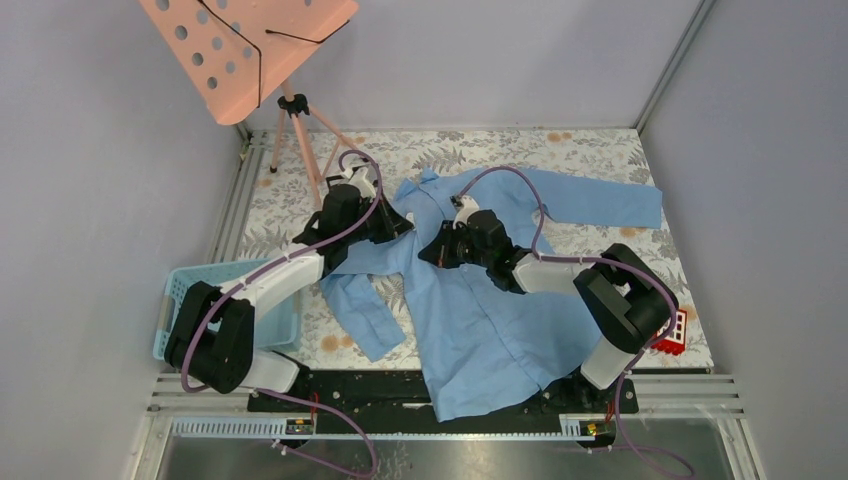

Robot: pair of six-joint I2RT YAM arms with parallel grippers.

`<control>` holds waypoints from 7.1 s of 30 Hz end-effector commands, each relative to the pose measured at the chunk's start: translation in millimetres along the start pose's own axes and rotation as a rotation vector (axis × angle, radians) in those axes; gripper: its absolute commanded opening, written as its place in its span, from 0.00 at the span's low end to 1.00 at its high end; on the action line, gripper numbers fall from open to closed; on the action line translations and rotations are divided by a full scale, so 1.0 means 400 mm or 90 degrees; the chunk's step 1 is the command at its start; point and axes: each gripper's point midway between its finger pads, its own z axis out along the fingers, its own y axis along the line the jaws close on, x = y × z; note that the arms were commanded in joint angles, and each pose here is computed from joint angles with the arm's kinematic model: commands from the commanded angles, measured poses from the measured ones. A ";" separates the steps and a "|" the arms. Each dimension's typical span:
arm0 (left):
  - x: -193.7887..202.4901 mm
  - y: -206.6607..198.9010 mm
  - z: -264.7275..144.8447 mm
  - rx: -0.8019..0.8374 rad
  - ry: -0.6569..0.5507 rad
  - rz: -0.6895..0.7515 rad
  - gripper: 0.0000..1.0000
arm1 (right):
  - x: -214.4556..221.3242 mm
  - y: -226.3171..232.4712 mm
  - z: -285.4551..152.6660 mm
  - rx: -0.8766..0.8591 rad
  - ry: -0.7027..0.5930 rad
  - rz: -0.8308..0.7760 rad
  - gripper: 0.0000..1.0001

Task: Pin the brooch onto the clothing
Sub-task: Pin the brooch to the clothes.

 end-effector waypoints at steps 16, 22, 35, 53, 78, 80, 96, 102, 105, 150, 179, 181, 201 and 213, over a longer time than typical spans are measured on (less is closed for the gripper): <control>-0.064 -0.075 -0.016 0.070 -0.048 0.026 0.00 | -0.025 0.047 -0.166 0.053 -0.006 -0.064 0.61; -0.045 -0.077 -0.039 0.061 -0.023 0.016 0.00 | -0.060 0.049 -0.278 0.092 -0.059 -0.113 0.87; -0.026 -0.145 -0.102 0.096 0.079 0.090 0.00 | -0.069 0.065 -0.341 0.056 -0.102 -0.135 0.99; 0.027 -0.273 -0.170 0.318 0.162 0.166 0.00 | -0.143 0.136 -0.352 -0.075 -0.175 -0.185 0.98; 0.117 -0.374 -0.293 0.473 0.252 0.221 0.00 | -0.166 0.246 -0.340 -0.215 -0.126 -0.196 0.82; 0.123 -0.377 -0.295 0.476 0.255 0.224 0.00 | -0.158 0.267 -0.343 -0.244 -0.112 -0.191 0.78; 0.135 -0.395 -0.319 0.508 0.271 0.232 0.00 | -0.104 0.275 -0.358 -0.282 -0.057 -0.185 0.73; 0.138 -0.400 -0.327 0.521 0.277 0.234 0.00 | -0.083 0.274 -0.381 -0.285 -0.048 -0.195 0.75; 0.139 -0.403 -0.334 0.528 0.279 0.236 0.00 | -0.084 0.274 -0.388 -0.286 -0.051 -0.200 0.74; 0.176 -0.427 -0.368 0.579 0.315 0.247 0.00 | -0.064 0.293 -0.348 -0.352 0.043 -0.151 0.51; 0.184 -0.429 -0.367 0.582 0.318 0.253 0.00 | -0.058 0.239 -0.304 -0.274 0.061 -0.083 0.38; 0.183 -0.429 -0.365 0.580 0.317 0.253 0.00 | -0.060 0.235 -0.304 -0.266 0.056 -0.079 0.38; 0.181 -0.432 -0.371 0.584 0.310 0.260 0.00 | -0.069 0.172 -0.288 -0.158 0.043 -0.055 0.36; 0.163 -0.412 -0.343 0.529 0.283 0.268 0.00 | -0.065 0.163 -0.297 -0.145 0.032 -0.058 0.38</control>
